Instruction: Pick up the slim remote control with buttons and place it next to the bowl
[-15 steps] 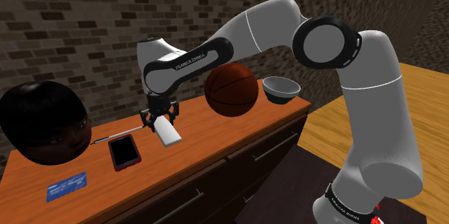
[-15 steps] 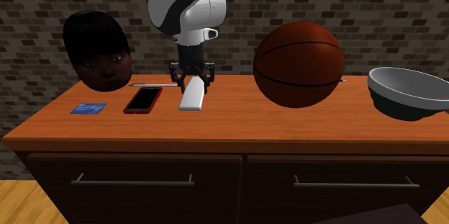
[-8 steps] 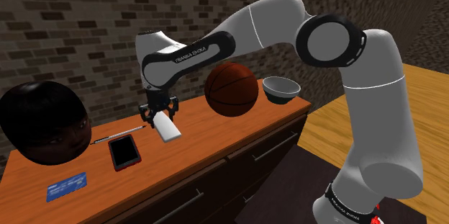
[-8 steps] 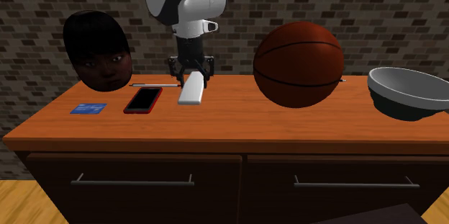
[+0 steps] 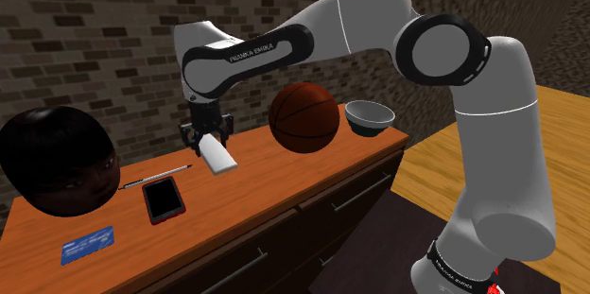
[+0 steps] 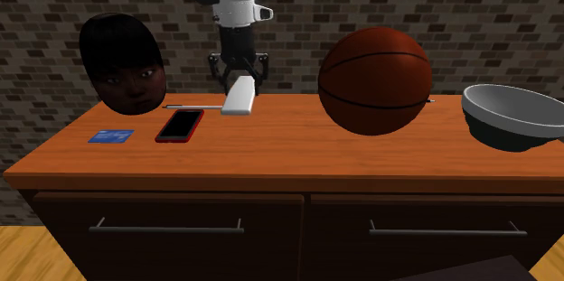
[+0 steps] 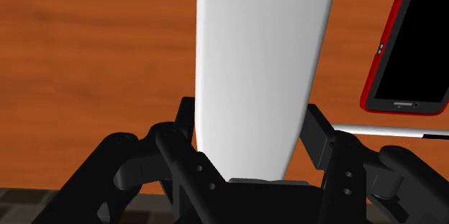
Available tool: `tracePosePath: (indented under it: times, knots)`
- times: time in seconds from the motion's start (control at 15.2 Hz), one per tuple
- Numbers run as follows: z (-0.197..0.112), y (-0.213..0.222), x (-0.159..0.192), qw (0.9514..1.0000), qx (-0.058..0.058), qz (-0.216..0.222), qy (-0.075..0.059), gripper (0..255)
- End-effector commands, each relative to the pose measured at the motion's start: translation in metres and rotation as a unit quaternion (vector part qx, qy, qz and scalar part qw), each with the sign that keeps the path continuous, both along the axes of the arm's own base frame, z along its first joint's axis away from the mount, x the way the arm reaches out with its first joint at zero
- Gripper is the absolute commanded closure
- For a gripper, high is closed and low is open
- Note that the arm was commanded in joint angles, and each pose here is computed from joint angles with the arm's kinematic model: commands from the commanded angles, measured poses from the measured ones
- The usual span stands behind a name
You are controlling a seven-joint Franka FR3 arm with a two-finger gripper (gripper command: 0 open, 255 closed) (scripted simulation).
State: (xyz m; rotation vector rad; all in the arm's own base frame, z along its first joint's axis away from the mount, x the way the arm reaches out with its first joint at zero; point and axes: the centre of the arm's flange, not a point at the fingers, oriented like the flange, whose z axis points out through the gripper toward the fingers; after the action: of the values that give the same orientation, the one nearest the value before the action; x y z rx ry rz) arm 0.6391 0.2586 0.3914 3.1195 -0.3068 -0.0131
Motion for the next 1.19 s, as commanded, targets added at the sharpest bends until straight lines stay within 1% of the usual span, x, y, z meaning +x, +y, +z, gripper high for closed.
tracePosePath:
  times: [0.0, 1.12]
  knots:
    - [0.010, -0.001, 0.000, 1.0000, 0.000, 0.000, 0.000, 255]
    - [0.100, -0.001, 0.000, 1.0000, 0.000, 0.000, 0.000, 255]
